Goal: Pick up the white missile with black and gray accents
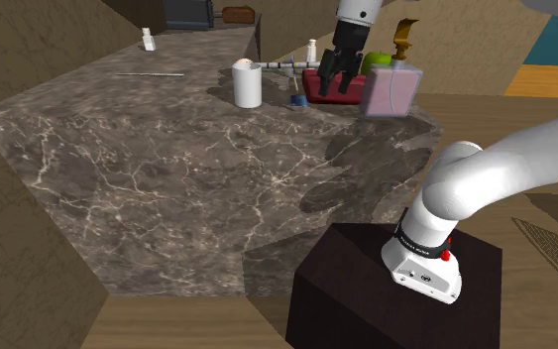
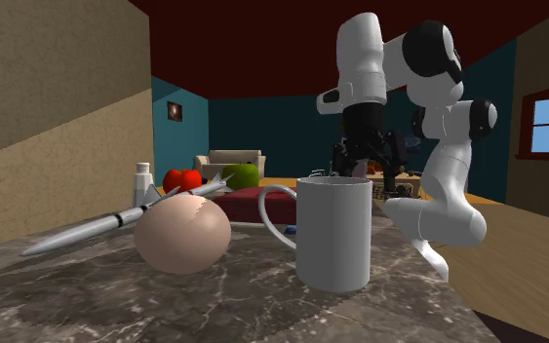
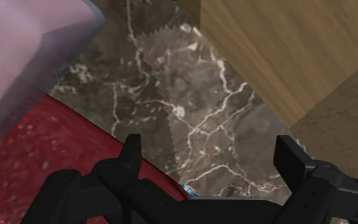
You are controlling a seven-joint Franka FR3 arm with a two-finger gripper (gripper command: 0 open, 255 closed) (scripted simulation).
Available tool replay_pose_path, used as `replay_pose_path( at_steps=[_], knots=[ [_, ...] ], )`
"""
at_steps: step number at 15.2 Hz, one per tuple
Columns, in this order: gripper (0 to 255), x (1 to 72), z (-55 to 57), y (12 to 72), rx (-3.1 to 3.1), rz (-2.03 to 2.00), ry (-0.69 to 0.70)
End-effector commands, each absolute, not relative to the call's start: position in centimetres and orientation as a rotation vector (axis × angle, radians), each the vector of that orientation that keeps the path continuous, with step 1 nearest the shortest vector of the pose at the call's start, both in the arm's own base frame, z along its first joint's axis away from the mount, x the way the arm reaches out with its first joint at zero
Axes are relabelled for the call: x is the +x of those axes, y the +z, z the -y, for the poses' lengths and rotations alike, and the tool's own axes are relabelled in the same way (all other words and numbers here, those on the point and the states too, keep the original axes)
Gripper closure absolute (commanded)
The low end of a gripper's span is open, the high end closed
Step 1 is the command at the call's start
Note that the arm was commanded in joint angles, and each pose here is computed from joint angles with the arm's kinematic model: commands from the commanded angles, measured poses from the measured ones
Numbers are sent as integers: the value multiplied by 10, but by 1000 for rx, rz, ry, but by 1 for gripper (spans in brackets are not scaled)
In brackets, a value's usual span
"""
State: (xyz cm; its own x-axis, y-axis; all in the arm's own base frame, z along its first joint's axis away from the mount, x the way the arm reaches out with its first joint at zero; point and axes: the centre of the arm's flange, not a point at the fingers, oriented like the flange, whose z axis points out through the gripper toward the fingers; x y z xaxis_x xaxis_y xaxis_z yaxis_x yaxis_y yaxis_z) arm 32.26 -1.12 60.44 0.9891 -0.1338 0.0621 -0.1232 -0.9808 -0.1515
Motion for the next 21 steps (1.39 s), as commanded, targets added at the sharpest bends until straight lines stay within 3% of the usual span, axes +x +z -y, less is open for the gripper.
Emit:
replay_pose_path(
  at_steps=[1,21],
  knots=[
    [0,323,11,604,-2986,-194,-108],
    [0,525,150,607,-3066,-347,-225]
  ],
)
